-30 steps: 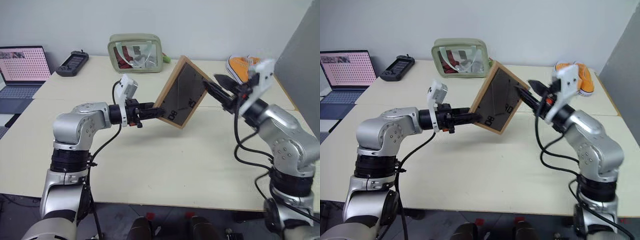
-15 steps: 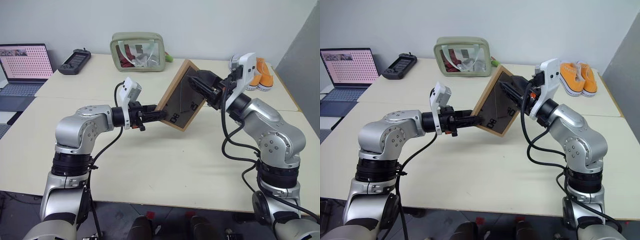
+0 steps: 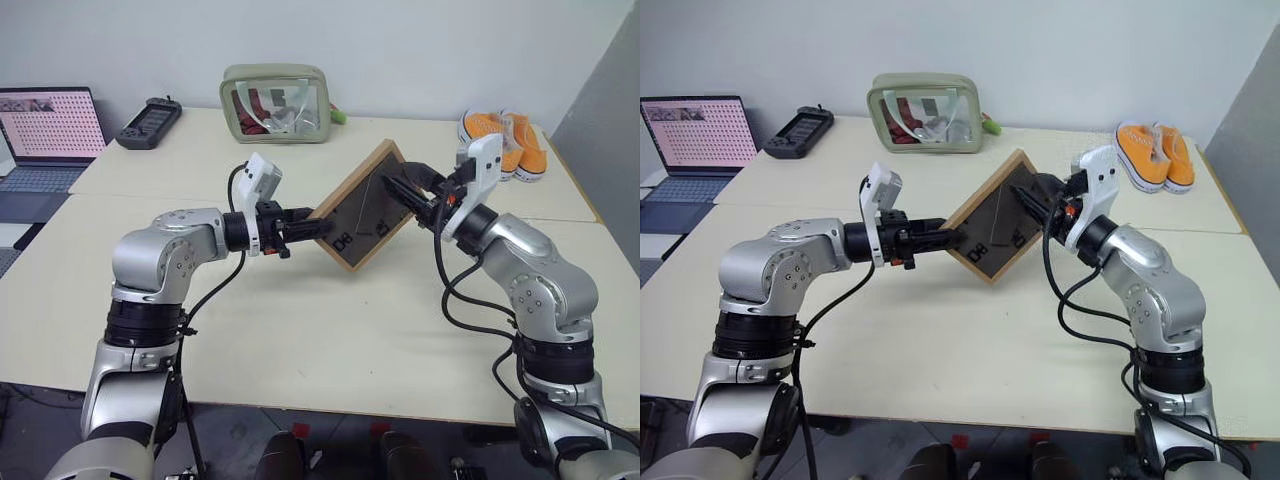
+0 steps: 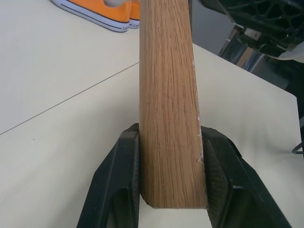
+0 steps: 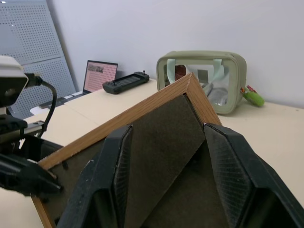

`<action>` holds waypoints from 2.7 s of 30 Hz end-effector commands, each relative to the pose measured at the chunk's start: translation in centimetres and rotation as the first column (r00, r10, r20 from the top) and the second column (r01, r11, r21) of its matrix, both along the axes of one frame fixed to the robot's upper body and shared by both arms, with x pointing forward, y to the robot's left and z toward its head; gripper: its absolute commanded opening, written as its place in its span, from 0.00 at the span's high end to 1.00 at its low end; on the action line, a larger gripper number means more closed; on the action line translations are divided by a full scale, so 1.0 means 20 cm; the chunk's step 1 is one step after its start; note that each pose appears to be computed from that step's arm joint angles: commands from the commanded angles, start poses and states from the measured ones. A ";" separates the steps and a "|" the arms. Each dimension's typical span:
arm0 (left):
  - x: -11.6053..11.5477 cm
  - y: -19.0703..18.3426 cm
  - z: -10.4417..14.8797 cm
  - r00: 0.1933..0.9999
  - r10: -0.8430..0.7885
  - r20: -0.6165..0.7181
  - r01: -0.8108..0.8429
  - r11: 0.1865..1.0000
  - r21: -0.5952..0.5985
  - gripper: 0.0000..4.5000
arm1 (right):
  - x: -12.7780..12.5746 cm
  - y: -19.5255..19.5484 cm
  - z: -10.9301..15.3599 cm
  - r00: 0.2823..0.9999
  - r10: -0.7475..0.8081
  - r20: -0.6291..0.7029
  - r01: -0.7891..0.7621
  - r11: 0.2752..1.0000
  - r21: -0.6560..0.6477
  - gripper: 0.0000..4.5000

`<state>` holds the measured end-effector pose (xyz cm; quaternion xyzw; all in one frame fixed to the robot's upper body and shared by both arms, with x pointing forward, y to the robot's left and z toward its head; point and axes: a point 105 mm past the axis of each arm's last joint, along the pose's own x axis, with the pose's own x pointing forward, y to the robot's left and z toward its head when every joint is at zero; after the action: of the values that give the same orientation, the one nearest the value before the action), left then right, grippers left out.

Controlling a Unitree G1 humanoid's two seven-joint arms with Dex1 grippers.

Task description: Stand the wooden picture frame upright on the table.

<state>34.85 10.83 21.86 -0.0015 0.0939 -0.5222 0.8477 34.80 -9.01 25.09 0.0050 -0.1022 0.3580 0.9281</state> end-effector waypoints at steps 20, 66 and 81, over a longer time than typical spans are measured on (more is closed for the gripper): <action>0.01 -0.06 0.15 0.992 -0.039 0.124 0.046 0.997 -0.056 0.71 | -0.07 0.06 0.07 0.998 0.044 0.053 -0.046 0.999 0.025 0.45; -0.02 0.01 0.07 0.844 -0.018 -0.535 -0.134 0.960 -0.244 0.71 | -0.05 -0.37 -0.37 0.682 0.239 0.691 0.523 0.501 -0.690 0.45; -0.10 -0.02 0.06 0.806 -0.064 -0.588 -0.118 0.957 -0.265 0.71 | -0.04 -0.27 -0.37 0.440 0.330 0.835 0.608 0.575 -0.548 0.45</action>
<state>33.27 10.48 20.81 -0.2872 0.3063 -0.4679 0.7777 34.05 -14.56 16.64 -0.6122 -0.3704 0.2277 0.6604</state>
